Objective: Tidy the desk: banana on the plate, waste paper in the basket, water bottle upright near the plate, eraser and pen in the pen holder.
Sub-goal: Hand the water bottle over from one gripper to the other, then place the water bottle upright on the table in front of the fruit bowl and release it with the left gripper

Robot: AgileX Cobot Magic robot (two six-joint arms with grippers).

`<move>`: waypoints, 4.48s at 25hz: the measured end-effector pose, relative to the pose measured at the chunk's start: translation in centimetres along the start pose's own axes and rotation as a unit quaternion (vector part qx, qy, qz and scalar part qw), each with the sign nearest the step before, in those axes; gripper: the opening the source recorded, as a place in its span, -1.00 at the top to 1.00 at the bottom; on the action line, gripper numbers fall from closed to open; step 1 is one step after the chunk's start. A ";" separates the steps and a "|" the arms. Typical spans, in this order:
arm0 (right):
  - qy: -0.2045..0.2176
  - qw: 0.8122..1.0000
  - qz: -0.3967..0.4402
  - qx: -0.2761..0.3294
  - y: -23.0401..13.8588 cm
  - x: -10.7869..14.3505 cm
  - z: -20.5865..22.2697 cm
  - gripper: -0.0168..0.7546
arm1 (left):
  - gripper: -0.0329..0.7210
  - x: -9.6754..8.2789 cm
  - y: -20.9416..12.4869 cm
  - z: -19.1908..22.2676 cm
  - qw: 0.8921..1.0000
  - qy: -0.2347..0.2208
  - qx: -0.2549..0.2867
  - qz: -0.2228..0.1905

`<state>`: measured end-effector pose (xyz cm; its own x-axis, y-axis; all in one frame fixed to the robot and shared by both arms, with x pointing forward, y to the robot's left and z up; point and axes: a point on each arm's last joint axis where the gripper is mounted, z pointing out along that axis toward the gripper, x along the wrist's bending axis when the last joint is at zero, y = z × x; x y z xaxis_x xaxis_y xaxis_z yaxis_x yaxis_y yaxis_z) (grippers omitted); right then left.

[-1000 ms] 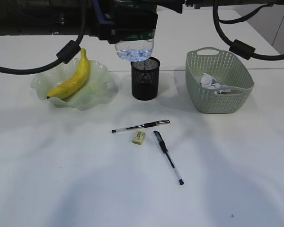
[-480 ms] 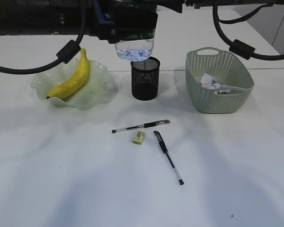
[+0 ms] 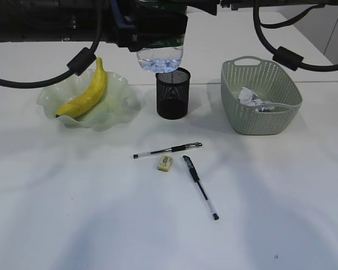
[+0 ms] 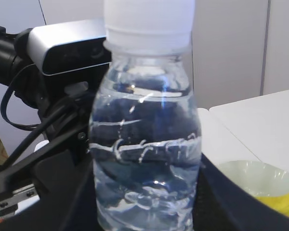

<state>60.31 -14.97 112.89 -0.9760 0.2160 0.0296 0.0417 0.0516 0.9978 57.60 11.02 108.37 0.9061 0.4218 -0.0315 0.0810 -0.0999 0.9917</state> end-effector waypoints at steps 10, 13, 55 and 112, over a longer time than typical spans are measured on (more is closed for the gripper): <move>0.000 1.000 0.023 0.000 0.0 0.0 0.0 -0.13 | -0.16 0.0 0.0 0.0 1.000 0.000 0.000 -0.003; 0.000 1.000 0.028 0.001 0.0 0.0 0.0 -0.19 | -0.14 0.0 0.0 0.0 1.000 0.000 0.000 -0.003; -0.037 0.995 0.094 0.012 0.1 -0.5 -0.1 -0.49 | -0.12 0.9 -0.7 0.0 0.998 0.052 0.037 0.022; -0.634 0.749 0.007 0.191 -6.3 -10.9 -6.9 -0.55 | -0.12 4.5 -0.5 -3.2 0.990 0.137 0.041 0.019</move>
<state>69.20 -24.36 106.74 0.0038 0.9593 -0.2822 0.3444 0.2637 0.9010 60.31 15.88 108.16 0.7636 0.6437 0.0509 0.0939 -0.1887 0.9775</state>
